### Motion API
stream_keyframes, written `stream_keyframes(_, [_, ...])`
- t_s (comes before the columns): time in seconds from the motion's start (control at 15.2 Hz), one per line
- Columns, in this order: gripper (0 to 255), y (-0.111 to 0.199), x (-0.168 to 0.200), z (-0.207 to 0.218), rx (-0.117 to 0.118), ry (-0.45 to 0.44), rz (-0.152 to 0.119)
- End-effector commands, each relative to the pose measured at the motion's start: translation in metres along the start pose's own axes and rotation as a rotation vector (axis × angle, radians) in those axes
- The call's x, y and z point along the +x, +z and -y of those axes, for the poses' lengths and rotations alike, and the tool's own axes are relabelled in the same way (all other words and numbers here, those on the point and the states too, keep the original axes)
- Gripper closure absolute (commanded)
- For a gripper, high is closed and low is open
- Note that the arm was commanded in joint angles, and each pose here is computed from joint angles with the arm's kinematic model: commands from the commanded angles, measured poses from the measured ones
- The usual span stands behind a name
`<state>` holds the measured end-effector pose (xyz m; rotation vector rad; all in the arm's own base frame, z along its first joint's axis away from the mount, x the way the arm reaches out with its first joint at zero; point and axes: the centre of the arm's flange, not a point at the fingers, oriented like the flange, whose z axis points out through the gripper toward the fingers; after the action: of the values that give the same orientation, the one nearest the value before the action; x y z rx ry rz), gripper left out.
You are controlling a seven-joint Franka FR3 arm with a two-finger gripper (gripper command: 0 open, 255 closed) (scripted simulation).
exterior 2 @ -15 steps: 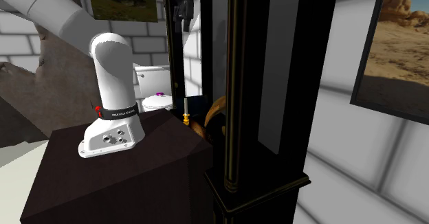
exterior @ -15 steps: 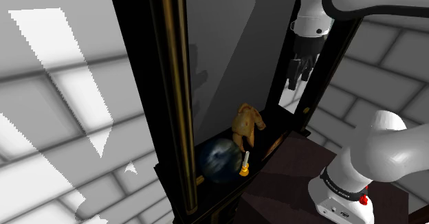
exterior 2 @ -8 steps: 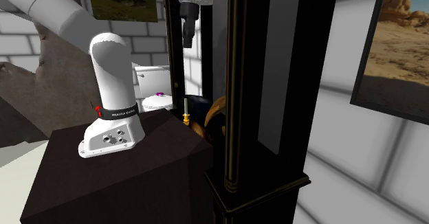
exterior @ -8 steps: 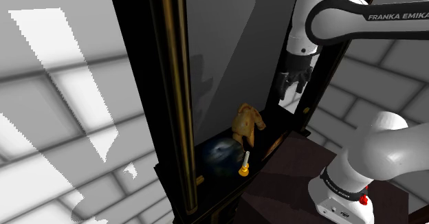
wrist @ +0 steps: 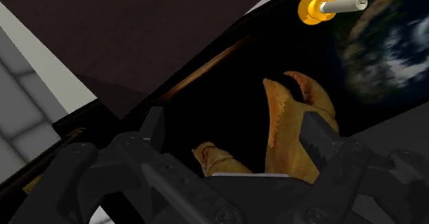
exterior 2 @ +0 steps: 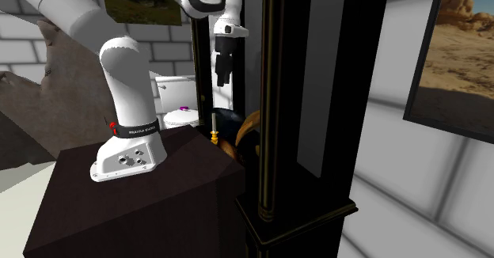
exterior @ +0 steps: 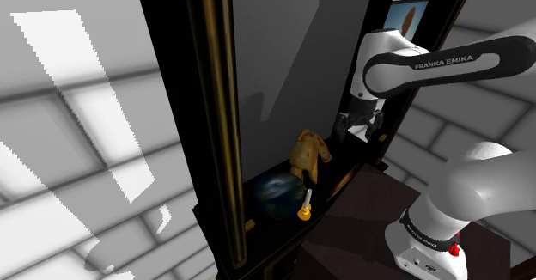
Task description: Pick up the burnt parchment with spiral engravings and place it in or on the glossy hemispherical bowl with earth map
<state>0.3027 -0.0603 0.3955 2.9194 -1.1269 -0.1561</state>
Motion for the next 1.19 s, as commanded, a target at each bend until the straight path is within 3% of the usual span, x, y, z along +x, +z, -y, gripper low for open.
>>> stream_keyframes(0.0, [0,0.023,0.009,-0.005,0.006,0.107,-0.008])
stream_keyframes(0.86, [0,0.18,0.05,-0.056,0.03,0.772,-0.039])
stream_keyframes(0.92, [0,0.19,0.051,-0.06,0.031,0.812,-0.041])
stream_keyframes(1.12, [0,0.205,0.052,-0.059,0.031,0.812,-0.041])
